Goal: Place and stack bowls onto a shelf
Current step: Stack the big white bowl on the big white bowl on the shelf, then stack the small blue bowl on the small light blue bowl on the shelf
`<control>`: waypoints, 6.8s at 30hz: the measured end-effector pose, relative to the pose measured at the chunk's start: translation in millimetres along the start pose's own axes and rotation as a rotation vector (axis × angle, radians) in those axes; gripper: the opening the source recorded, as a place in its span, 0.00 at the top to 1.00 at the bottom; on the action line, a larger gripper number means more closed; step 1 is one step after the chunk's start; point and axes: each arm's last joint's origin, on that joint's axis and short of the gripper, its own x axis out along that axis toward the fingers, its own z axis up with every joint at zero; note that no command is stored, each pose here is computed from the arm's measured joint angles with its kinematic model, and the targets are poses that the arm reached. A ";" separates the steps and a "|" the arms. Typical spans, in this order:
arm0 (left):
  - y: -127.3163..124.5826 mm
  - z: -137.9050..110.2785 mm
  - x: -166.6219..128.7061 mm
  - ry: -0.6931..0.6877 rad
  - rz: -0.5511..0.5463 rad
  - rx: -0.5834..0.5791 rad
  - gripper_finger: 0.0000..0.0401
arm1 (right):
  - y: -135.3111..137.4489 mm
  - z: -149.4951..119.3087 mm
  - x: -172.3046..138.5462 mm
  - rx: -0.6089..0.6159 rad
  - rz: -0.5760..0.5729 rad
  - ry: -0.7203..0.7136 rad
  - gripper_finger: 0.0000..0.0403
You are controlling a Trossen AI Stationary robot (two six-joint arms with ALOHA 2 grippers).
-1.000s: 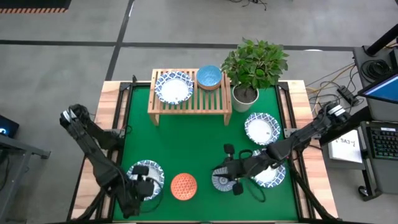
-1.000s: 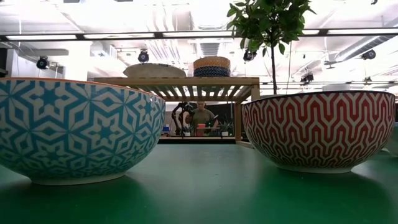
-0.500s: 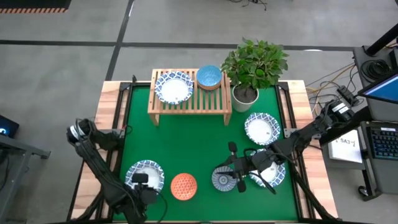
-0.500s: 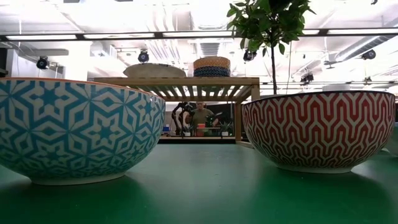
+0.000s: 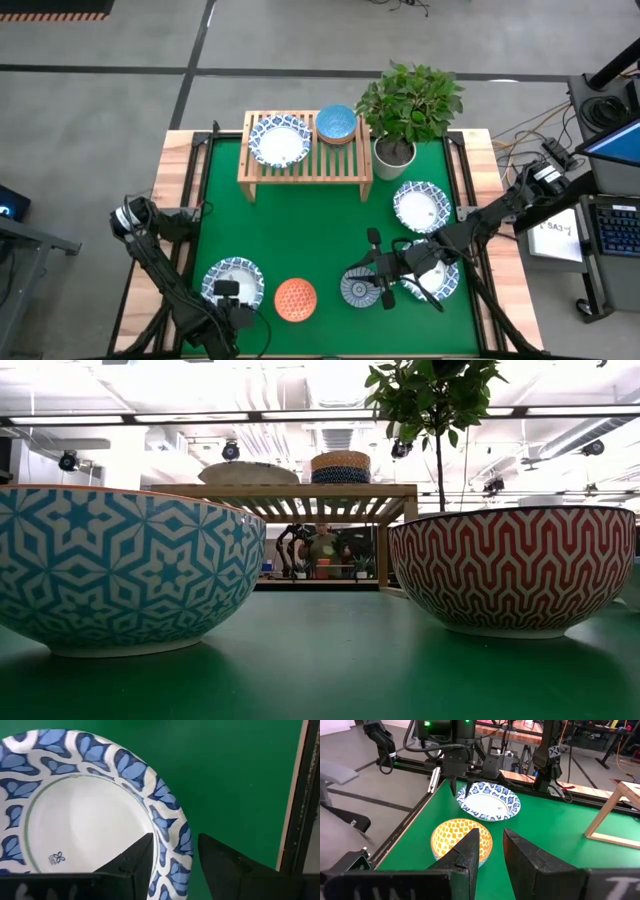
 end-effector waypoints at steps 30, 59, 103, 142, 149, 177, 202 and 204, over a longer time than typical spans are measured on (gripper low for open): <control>3.4 0.7 -16.9 0.012 0.032 0.158 1.00 | 0.1 -2.0 0.0 0.010 0.000 0.022 0.81; 134.0 60.5 -199.2 -0.435 0.492 0.409 1.00 | 0.0 -2.0 0.0 0.009 0.000 0.021 0.83; 359.7 123.8 -174.4 -0.195 0.429 0.056 0.83 | -1.7 -4.7 0.2 -0.014 -0.028 0.049 0.83; 235.5 67.3 -205.6 -0.634 -0.091 -0.010 0.60 | -3.6 -13.0 5.9 0.166 -0.120 0.082 0.83; 196.2 54.3 -172.4 -0.713 -0.079 0.034 0.60 | 0.6 -7.9 5.2 0.278 -0.114 0.110 0.83; 177.5 44.5 -141.8 -0.708 0.002 -0.013 0.61 | 53.3 28.0 81.1 0.451 0.048 0.911 0.83; 177.2 42.8 -129.0 -0.682 0.012 -0.012 0.61 | 80.5 -19.7 107.9 0.407 -0.077 1.131 0.83; 177.2 42.8 -129.0 -0.682 0.013 -0.010 0.61 | 80.2 -20.5 108.8 0.388 -0.086 1.122 0.83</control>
